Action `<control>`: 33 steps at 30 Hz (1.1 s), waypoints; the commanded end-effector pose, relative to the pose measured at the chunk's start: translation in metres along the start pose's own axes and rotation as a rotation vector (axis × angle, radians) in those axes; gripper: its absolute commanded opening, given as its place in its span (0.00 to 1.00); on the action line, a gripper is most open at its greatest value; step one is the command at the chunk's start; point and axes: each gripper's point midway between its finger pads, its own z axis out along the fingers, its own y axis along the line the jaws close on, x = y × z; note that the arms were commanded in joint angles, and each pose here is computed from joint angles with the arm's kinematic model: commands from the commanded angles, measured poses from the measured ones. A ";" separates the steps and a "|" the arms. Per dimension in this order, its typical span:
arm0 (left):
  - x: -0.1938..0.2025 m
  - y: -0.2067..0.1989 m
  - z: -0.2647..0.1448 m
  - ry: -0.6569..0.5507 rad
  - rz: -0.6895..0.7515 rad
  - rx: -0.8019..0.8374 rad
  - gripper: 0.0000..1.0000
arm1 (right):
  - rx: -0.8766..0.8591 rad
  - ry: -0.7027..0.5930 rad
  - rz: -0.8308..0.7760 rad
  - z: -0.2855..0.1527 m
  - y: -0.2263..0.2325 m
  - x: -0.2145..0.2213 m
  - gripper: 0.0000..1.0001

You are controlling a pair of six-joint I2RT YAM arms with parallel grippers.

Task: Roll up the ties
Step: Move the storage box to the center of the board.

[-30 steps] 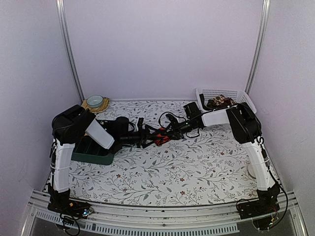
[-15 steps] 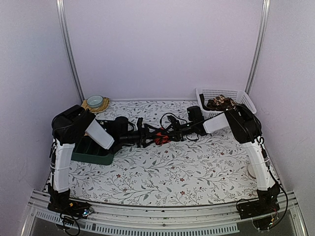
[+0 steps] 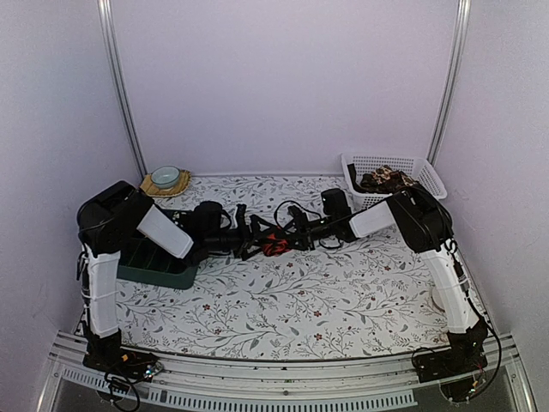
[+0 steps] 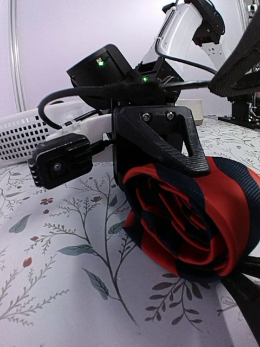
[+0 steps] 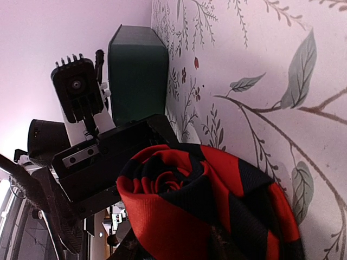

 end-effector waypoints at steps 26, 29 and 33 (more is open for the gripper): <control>-0.052 -0.040 -0.052 -0.049 0.677 -0.267 1.00 | 0.107 -0.042 0.153 0.009 -0.056 -0.008 0.36; -0.054 -0.049 -0.043 0.036 0.800 -0.287 1.00 | 0.110 -0.050 0.167 0.006 -0.058 -0.010 0.36; -0.063 -0.025 -0.043 0.185 1.015 -0.486 1.00 | 0.107 -0.051 0.179 0.004 -0.058 -0.012 0.36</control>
